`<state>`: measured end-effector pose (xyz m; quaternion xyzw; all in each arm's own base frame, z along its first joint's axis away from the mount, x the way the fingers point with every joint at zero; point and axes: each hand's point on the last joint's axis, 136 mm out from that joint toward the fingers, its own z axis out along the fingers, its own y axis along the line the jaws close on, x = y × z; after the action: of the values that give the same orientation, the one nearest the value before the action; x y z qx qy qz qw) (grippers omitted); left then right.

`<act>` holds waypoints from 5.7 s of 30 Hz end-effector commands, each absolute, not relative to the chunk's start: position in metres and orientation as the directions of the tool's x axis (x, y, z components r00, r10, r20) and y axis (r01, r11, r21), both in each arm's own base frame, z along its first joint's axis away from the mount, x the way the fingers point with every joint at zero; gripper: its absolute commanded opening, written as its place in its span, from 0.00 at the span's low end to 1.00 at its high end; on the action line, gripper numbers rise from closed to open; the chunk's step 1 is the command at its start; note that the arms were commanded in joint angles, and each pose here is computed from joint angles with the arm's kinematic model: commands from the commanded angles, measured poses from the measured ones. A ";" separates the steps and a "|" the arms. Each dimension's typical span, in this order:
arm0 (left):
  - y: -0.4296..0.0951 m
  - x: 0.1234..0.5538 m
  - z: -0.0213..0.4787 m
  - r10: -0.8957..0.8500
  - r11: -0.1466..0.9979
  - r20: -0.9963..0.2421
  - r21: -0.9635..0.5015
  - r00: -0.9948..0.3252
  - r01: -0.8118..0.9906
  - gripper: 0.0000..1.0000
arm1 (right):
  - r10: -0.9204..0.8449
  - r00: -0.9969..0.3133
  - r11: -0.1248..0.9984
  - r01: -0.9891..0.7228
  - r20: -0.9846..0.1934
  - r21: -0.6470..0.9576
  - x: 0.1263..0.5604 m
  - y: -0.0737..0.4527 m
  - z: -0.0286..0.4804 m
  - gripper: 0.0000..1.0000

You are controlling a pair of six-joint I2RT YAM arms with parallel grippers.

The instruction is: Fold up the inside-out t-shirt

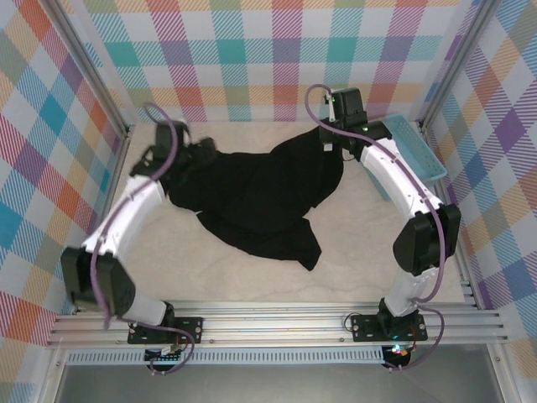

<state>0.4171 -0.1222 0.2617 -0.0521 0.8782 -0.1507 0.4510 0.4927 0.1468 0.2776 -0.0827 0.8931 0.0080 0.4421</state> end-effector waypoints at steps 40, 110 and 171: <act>-0.387 0.250 0.146 0.413 0.582 -0.700 -0.290 -0.583 0.760 0.55 | 0.006 -0.745 0.983 -0.118 -0.667 0.141 0.464 0.119 0.209 0.62; -0.019 0.275 0.529 -0.622 0.777 -0.777 -0.599 0.094 0.195 0.00 | -0.097 -0.036 0.881 -0.468 -0.995 -0.069 0.264 0.162 0.487 0.00; -0.153 0.324 0.071 -0.294 0.865 -0.373 -0.495 -0.880 -0.079 0.76 | -0.118 -0.982 0.956 -0.153 -0.150 0.251 0.333 0.223 0.006 0.53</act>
<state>0.3340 -0.1295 0.0677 -0.1467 0.9388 -0.2178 0.2230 0.3307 0.2599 0.0264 -0.1323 0.9707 0.1779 0.0930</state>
